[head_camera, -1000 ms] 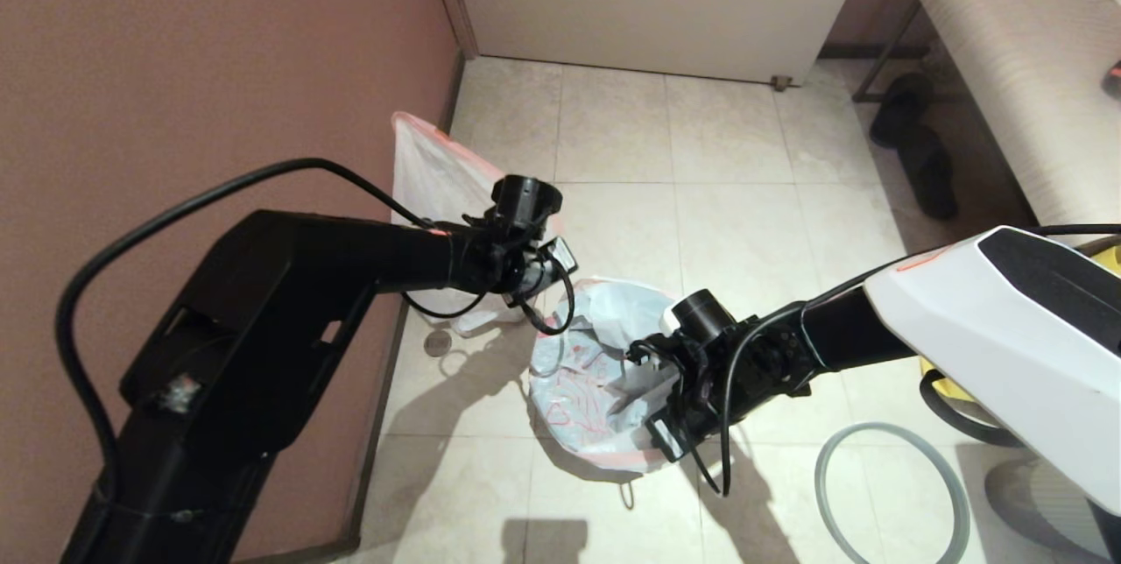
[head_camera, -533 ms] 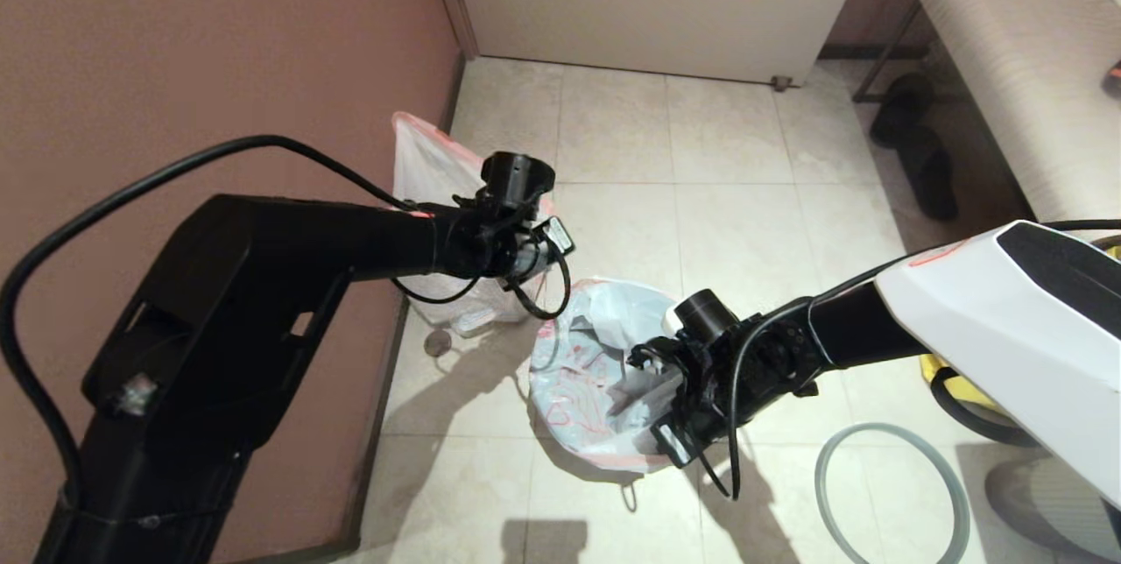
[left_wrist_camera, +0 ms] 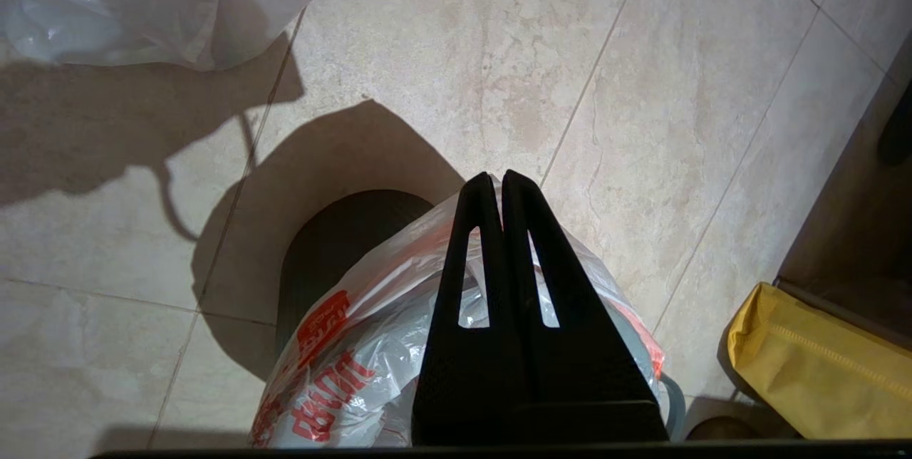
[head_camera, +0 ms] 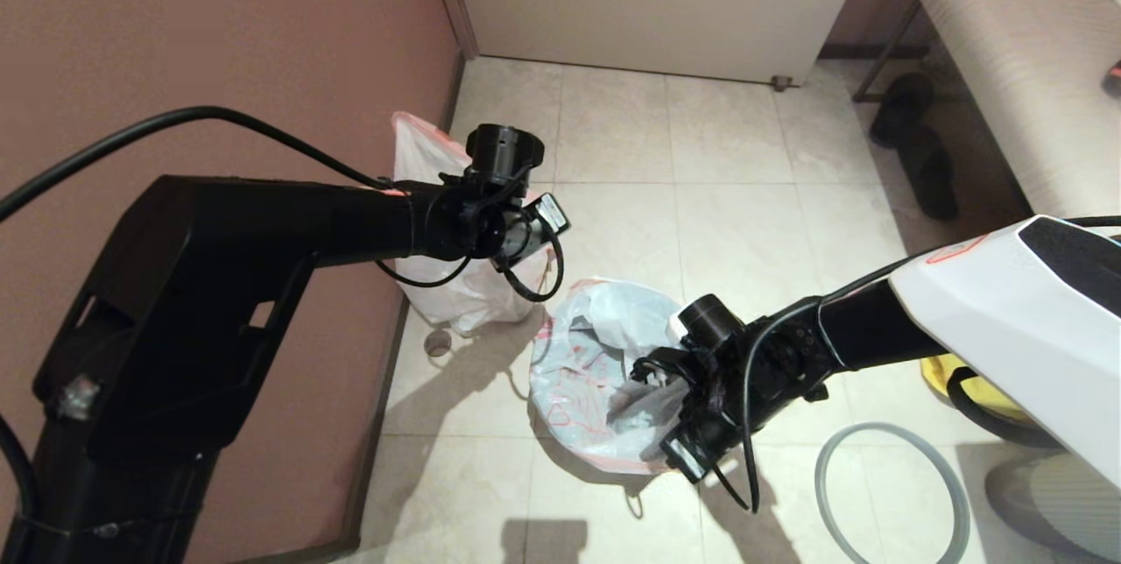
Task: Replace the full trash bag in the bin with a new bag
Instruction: Put the new garbage bag on the trash can
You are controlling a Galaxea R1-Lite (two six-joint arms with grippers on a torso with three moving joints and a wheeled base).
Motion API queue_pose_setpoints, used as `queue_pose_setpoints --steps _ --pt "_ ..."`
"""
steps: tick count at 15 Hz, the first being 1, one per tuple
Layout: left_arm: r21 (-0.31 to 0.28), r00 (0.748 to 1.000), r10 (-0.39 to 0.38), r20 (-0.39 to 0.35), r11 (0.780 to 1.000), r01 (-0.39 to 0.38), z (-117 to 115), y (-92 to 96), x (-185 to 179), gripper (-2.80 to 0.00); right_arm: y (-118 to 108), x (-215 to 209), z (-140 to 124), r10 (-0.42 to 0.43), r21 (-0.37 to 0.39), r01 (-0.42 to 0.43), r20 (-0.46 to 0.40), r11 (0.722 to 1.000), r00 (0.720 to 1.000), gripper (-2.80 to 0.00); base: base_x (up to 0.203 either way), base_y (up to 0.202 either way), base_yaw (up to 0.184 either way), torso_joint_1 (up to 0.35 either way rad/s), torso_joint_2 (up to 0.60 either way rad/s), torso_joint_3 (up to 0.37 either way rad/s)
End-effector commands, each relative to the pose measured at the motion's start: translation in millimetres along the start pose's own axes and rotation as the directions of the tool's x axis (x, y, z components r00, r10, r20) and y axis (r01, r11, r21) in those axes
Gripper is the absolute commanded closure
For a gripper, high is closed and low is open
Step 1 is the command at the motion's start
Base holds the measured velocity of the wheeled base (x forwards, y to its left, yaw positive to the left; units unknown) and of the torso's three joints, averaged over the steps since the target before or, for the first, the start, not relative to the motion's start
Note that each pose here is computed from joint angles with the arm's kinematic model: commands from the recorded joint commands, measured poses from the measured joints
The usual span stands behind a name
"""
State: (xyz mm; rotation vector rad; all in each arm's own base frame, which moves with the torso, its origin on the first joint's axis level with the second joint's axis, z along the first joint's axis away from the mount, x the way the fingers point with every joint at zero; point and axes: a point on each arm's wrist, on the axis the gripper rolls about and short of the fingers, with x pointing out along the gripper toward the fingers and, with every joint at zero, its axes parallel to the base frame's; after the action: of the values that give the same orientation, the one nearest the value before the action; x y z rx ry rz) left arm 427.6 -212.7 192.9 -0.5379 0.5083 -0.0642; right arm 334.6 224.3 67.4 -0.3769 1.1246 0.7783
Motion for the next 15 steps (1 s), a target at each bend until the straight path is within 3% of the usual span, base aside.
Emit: queue_pose_setpoints --steps 1,5,11,15 --pt "-0.003 1.0 0.001 0.0 1.0 -0.001 0.1 0.0 -0.3 0.0 1.7 -1.6 -1.2 0.004 -0.013 -0.004 -0.011 1.0 1.0 0.0 0.0 0.0 0.0 0.0 0.0 0.0" --pt "-0.004 1.0 -0.001 0.004 1.0 0.001 1.0 -0.5 -1.3 0.0 -1.4 15.8 -3.5 0.01 -0.013 -0.01 -0.039 1.0 0.999 0.0 0.0 0.0 0.0 0.0 0.0 0.0" --pt "-0.003 1.0 0.003 -0.003 1.0 -0.003 -1.1 -0.2 0.3 0.0 4.1 -15.6 2.1 0.006 -0.02 -0.005 0.034 1.0 0.999 0.0 0.0 0.0 0.0 0.0 0.0 0.0" --pt "-0.002 1.0 0.0 0.0 1.0 0.0 -0.4 -0.6 -0.4 0.0 -4.7 3.4 5.3 -0.006 0.017 0.005 0.056 1.0 0.998 0.0 0.0 0.0 0.0 0.0 0.0 0.0"
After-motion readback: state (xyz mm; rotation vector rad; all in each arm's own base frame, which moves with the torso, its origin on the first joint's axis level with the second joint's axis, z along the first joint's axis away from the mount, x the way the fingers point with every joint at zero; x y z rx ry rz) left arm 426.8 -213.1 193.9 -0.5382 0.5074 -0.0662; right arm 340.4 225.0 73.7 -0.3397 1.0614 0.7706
